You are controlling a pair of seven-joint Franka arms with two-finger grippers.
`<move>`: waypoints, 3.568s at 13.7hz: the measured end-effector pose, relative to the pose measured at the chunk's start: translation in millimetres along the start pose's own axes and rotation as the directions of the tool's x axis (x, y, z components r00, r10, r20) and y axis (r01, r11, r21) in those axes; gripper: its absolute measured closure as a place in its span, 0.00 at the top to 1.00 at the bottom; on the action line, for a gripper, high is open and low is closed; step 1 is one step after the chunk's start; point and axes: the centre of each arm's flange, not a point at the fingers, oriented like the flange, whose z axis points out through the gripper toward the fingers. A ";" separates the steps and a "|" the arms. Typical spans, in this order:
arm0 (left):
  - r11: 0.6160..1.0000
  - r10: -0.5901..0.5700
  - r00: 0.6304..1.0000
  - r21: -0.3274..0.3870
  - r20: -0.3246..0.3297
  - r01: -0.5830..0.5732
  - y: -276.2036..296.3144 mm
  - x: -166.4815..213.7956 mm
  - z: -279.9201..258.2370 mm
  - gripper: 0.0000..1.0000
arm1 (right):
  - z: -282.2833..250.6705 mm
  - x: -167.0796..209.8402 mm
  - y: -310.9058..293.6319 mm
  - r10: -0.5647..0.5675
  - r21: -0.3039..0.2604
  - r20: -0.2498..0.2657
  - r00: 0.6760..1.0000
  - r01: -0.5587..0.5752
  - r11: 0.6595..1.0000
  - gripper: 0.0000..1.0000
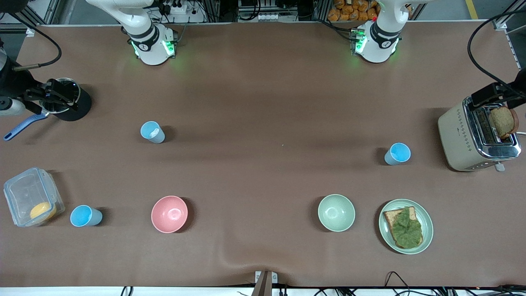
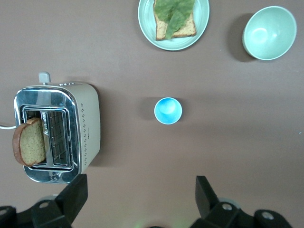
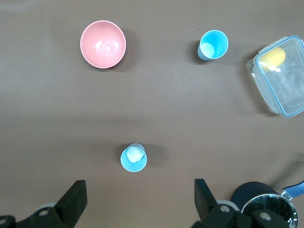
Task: Stack blue cups with both arms
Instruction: 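Move the right gripper toward a blue cup while the left gripper approaches another, then grasp the blue cup with the right gripper while the left gripper grasps another, then lift the blue cup with the right gripper while the left gripper lifts its cup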
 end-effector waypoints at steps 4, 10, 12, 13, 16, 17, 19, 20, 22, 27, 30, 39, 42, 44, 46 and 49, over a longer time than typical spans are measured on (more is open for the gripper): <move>1.000 -0.010 1.000 -0.011 -0.003 0.010 -3.6 29.2 79.2 1.00 | 0.2 0.5 -0.7 -0.002 0.000 0.000 1.000 0.002 1.000 1.00; 0.999 0.010 1.000 -0.035 -0.010 -0.010 19.9 29.4 175.6 1.00 | 14.2 0.3 -2.2 -0.005 0.003 0.044 0.999 0.005 1.000 1.00; 0.999 0.010 1.000 -0.035 -0.021 -0.010 21.2 21.7 220.3 1.00 | 42.6 2.5 -2.7 -0.007 0.005 0.076 0.997 0.007 1.000 1.00; 0.999 0.008 0.999 -0.034 -0.034 -0.009 21.1 16.7 243.0 1.00 | 59.1 3.9 -4.3 -0.011 0.006 0.091 0.996 0.010 1.000 1.00; 0.999 -0.003 1.000 -0.033 -0.018 0.003 14.4 6.6 297.4 1.00 | 123.6 2.5 -11.3 -0.023 0.007 0.120 0.992 0.022 1.000 1.00; 0.999 -0.007 1.000 -0.034 -0.015 0.007 11.9 8.4 308.0 1.00 | 147.5 0.2 -12.1 -0.024 0.007 0.117 0.993 0.023 1.000 1.00; 0.999 -0.013 1.000 -0.034 -0.006 0.013 8.8 12.5 331.6 1.00 | 194.9 -9.9 -12.6 -0.025 0.006 0.126 0.992 0.024 1.000 1.00; 0.999 -0.016 1.000 -0.034 0.002 0.016 7.5 13.7 341.3 1.00 | 215.7 -17.2 -13.3 -0.025 0.006 0.139 0.990 0.025 1.000 1.00; 0.999 -0.017 1.000 -0.034 0.006 0.017 7.2 15.6 353.3 1.00 | 252.5 -30.8 -12.2 -0.023 0.005 0.138 0.990 0.022 1.000 1.00; 0.999 -0.026 0.999 -0.034 0.021 0.027 1.5 16.7 371.1 1.00 | 328.6 -55.8 -9.5 -0.018 0.004 0.143 0.990 0.017 1.000 1.00; 0.999 -0.025 0.999 -0.034 0.034 0.026 2.1 16.4 379.3 0.85 | 352.5 -63.0 -9.0 -0.017 0.006 0.154 0.988 0.016 1.000 1.00; 0.999 -0.008 0.999 -0.040 0.038 0.009 13.3 32.8 353.7 0.03 | 383.7 -73.7 -8.2 -0.034 0.010 0.162 0.986 0.033 0.999 1.00; 0.999 0.009 0.998 -0.044 0.057 -0.006 22.0 47.0 304.2 0.03 | 391.9 -75.4 -7.8 -0.033 0.012 0.172 0.984 0.032 0.999 0.85; 0.999 0.021 0.999 -0.047 0.047 -0.018 28.2 53.4 267.3 0.03 | 394.4 -76.0 -7.0 -0.032 0.012 0.177 0.984 0.030 0.999 0.63; 0.999 0.024 0.999 -0.050 0.034 -0.022 37.6 58.2 227.9 0.03 | 395.2 -76.2 -7.0 -0.032 0.012 0.179 0.983 0.030 0.999 0.40; 0.998 0.040 0.999 -0.054 0.029 -0.038 52.9 60.8 174.4 0.03 | 394.9 -75.8 -7.2 -0.032 0.013 0.178 0.984 0.030 0.999 0.08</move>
